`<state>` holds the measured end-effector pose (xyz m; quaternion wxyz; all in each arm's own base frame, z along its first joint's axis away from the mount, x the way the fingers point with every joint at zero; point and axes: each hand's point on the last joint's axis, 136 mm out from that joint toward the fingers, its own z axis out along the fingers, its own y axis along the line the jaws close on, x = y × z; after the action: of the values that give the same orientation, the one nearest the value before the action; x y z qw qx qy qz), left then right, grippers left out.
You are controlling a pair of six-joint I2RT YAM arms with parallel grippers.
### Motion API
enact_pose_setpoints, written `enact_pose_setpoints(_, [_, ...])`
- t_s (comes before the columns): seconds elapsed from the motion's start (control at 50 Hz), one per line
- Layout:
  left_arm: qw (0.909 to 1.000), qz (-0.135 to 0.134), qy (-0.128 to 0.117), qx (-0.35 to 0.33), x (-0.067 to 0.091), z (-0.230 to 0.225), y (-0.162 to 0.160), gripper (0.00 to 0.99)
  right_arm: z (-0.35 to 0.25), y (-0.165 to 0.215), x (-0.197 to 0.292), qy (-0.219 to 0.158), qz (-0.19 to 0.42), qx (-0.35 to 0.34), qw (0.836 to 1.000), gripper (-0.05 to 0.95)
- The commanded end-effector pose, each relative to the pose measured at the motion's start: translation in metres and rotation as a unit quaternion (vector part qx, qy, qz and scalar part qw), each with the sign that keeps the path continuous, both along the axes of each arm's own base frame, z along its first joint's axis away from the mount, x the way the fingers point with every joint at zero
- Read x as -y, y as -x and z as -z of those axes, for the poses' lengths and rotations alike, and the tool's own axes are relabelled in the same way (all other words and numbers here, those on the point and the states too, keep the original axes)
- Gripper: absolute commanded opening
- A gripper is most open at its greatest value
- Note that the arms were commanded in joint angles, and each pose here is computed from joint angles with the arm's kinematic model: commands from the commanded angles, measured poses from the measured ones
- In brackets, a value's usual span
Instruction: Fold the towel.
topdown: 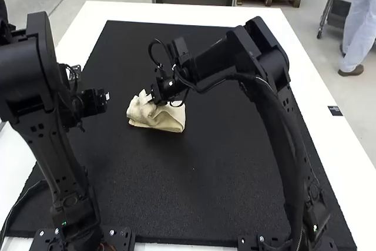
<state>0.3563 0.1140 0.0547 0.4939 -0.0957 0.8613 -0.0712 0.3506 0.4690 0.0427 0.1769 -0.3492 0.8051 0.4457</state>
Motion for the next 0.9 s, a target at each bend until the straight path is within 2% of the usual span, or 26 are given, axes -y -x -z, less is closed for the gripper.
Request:
enact_pose_setpoints(0.0, [0.9999, -0.002, -0.010, 0.009, -0.001, -0.006, 0.002, 0.967, -0.017, 0.001, -0.011, -0.024, -0.009, -0.007, 1.000, 0.33])
enact_pose_setpoints(0.08, [0.9999, -0.002, -0.010, 0.009, -0.001, -0.006, 0.002, 0.967, -0.019, 0.003, -0.011, -0.027, -0.012, -0.014, 0.999, 0.48])
enact_pose_setpoints(0.12, [0.9999, -0.002, -0.010, 0.010, -0.001, -0.006, 0.003, 0.967, -0.019, 0.003, -0.012, -0.028, -0.013, -0.014, 0.999, 0.59])
enact_pose_setpoints(0.16, [0.9999, -0.002, -0.010, 0.010, -0.001, -0.006, 0.003, 0.967, -0.020, 0.003, -0.011, -0.031, -0.015, -0.018, 0.999, 0.64])
enact_pose_setpoints(0.36, [0.9999, -0.001, -0.009, 0.007, 0.001, -0.003, 0.004, 0.967, -0.039, -0.001, -0.007, -0.060, -0.024, -0.044, 0.997, 0.65])
enact_pose_setpoints(0.46, [0.9999, 0.001, -0.009, 0.005, 0.004, -0.002, 0.005, 0.967, -0.054, -0.007, -0.005, -0.074, -0.024, -0.031, 0.997, 0.64])
enact_pose_setpoints(0.5, [0.9999, 0.002, -0.010, 0.005, 0.005, -0.002, 0.005, 0.967, -0.059, -0.009, -0.004, -0.077, -0.022, -0.028, 0.996, 0.60])
enact_pose_setpoints(0.52, [0.9999, 0.002, -0.010, 0.005, 0.005, -0.001, 0.005, 0.967, -0.062, -0.008, -0.004, -0.081, -0.025, -0.029, 0.996, 0.54])
enact_pose_setpoints(0.62, [0.9999, 0.004, -0.011, 0.005, 0.007, -0.001, 0.004, 0.967, -0.071, -0.011, -0.002, -0.093, -0.023, -0.027, 0.995, 0.02])
enact_pose_setpoints(0.64, [0.9999, 0.003, -0.012, 0.005, 0.007, -0.001, 0.004, 0.967, -0.071, -0.011, -0.001, -0.093, -0.022, -0.027, 0.995, -0.02])
enact_pose_setpoints(0.88, [0.9999, 0.004, -0.014, 0.009, 0.008, -0.003, 0.002, 0.967, -0.057, -0.001, 0.004, -0.088, -0.027, -0.051, 0.994, -0.02])
